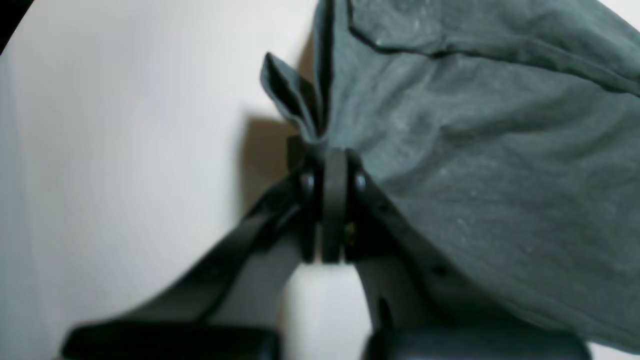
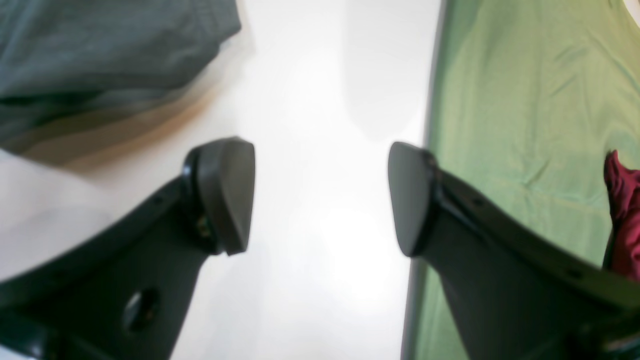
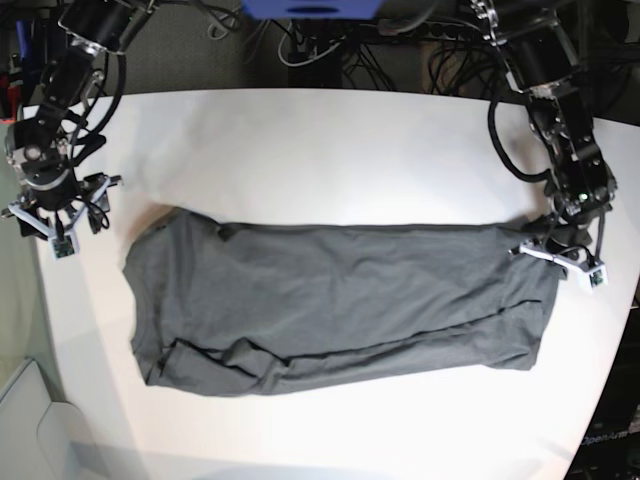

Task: Layout the t-shirt on the table in an organized manner, then fold the t-shirt properly
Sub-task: 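Lower the right gripper and grasp the opposite shirt end corner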

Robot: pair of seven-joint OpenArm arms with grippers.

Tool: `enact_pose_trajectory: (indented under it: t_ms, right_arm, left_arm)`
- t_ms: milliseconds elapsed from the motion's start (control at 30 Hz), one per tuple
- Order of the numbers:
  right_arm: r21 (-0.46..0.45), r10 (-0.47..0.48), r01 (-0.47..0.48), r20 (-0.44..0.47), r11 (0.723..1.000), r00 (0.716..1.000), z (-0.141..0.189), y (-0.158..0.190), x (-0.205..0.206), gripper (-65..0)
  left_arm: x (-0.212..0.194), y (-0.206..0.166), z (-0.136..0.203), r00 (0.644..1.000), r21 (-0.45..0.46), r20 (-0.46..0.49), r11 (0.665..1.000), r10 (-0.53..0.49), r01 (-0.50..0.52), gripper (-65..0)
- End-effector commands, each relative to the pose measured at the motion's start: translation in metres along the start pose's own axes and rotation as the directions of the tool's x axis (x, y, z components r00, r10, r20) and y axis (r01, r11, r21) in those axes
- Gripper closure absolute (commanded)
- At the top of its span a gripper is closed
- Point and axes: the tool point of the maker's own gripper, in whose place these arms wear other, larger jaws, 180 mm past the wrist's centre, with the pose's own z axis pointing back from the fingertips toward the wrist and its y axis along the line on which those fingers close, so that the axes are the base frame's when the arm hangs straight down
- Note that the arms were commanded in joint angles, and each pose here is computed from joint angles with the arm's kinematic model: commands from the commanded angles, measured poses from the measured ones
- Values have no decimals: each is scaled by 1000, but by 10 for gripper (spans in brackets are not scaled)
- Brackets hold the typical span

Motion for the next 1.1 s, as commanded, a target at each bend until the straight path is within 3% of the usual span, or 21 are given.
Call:
enact_pose_trajectory:
  t_ms: [0, 1067]
  right_arm:
    - [-27, 7, -6, 45, 1000, 999, 3, -11, 14, -419]
    - [-15, 4, -4, 41, 1000, 999, 1, -6, 12, -423]
  left_arm:
    - [20, 1, 2, 998, 1, 57, 1000, -6, 6, -2]
    - [23, 0, 4, 998, -4, 65, 1000, -5, 5, -2]
